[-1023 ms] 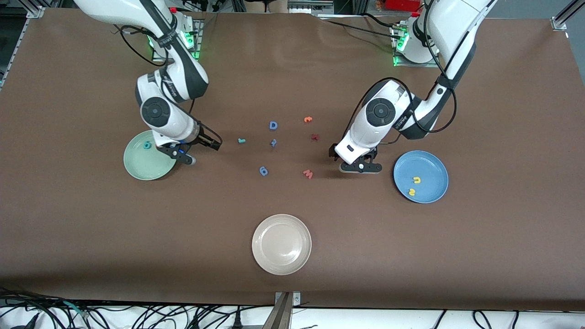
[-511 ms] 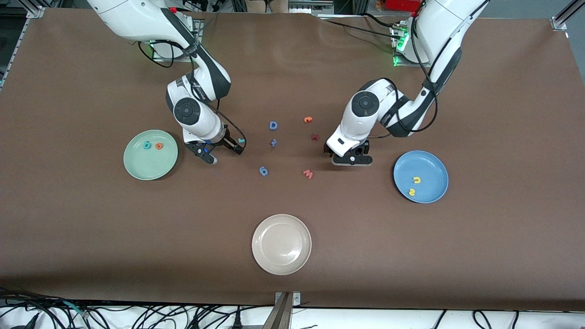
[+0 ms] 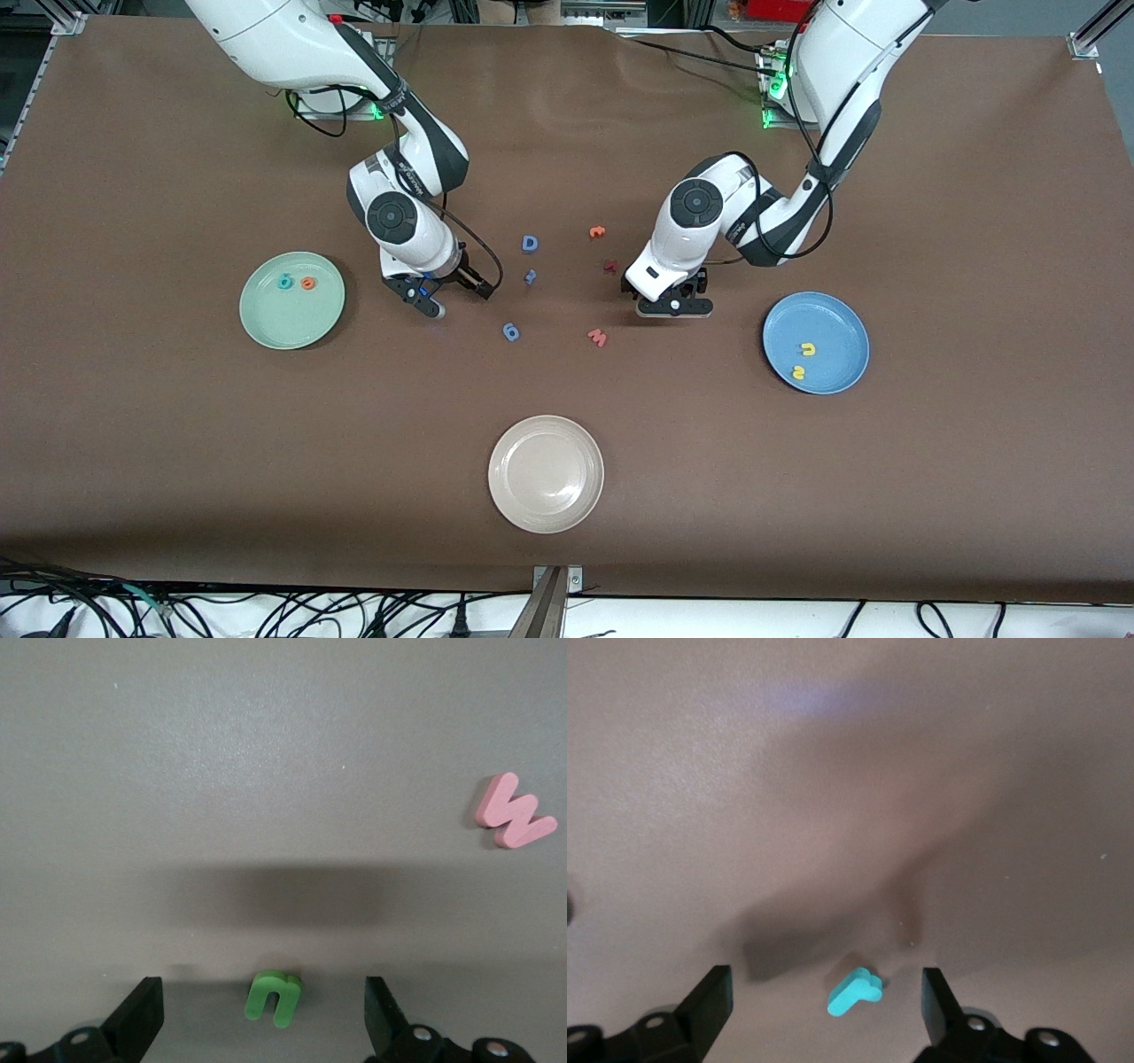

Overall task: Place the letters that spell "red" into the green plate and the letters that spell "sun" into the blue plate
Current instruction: 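Move the right gripper to teal r while the left gripper reaches green n, then grasp teal r with the right gripper while the left gripper grasps green n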

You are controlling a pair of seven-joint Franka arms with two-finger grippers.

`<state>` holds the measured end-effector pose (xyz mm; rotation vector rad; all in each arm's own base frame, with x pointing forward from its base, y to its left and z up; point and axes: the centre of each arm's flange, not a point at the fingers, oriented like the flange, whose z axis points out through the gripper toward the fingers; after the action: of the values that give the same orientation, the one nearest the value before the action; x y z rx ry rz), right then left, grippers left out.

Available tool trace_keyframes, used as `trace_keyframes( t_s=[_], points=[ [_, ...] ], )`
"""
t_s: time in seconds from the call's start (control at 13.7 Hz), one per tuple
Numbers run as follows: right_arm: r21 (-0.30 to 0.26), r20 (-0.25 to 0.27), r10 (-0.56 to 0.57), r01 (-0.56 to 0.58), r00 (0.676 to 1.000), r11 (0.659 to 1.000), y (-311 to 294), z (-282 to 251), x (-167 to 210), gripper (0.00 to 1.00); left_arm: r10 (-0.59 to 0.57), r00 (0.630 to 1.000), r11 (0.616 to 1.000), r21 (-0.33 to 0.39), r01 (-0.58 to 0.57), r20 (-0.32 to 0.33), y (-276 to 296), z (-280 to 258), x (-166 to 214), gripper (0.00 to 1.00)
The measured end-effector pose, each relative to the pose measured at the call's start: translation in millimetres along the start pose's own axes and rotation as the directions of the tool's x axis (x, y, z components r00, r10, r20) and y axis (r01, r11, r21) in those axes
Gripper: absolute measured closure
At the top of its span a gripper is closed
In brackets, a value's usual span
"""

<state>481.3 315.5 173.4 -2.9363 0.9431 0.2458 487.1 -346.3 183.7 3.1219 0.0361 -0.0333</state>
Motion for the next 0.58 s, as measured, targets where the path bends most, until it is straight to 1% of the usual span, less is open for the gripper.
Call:
trace_keyframes(
  t_s=[0.07,0.15,0.22,0.29,0.37,0.44,0.51,0.58],
  points=[
    [-0.003,0.002,-0.002,0.002,1.000,1.000,-0.3,2.1,-1.4,0.06,-0.003,1.000,1.000,0.000,0.003,0.003,0.2,2.2,-0.7,0.00],
    [-0.005,0.004,-0.004,0.004,1.000,1.000,-0.4,3.7,-2.6,0.11,-0.006,1.000,1.000,0.000,0.006,0.006,0.7,4.1,-1.6,0.00],
    [-0.006,0.004,-0.005,0.005,1.000,1.000,-0.5,4.4,-3.2,0.11,-0.007,1.000,1.000,0.001,0.007,0.008,1.4,5.4,-2.4,0.01],
    [-0.007,0.005,-0.005,0.005,1.000,1.000,-0.5,4.5,-3.3,0.20,-0.008,1.000,1.000,0.001,0.008,0.009,2.1,6.2,-3.2,0.02],
    [-0.006,0.004,-0.005,0.005,1.000,1.000,-0.6,4.4,-3.3,0.33,-0.010,1.000,1.000,0.001,0.010,0.011,2.6,6.9,-3.8,0.02],
    [-0.001,0.002,-0.006,0.006,1.000,1.000,-2.4,2.5,-3.0,0.44,-0.012,1.000,1.000,0.002,0.012,0.012,3.2,7.8,-4.5,0.05],
    [0.002,0.001,-0.006,0.006,1.000,1.000,-3.9,1.0,-2.7,0.57,-0.014,1.000,1.000,0.002,0.014,0.013,4.9,8.6,-6.0,0.06],
    [0.002,0.001,-0.006,0.006,1.000,1.000,-4.2,0.7,-2.6,0.62,-0.017,1.000,1.000,0.002,0.017,0.014,7.7,9.3,-8.3,0.15]
  ],
)
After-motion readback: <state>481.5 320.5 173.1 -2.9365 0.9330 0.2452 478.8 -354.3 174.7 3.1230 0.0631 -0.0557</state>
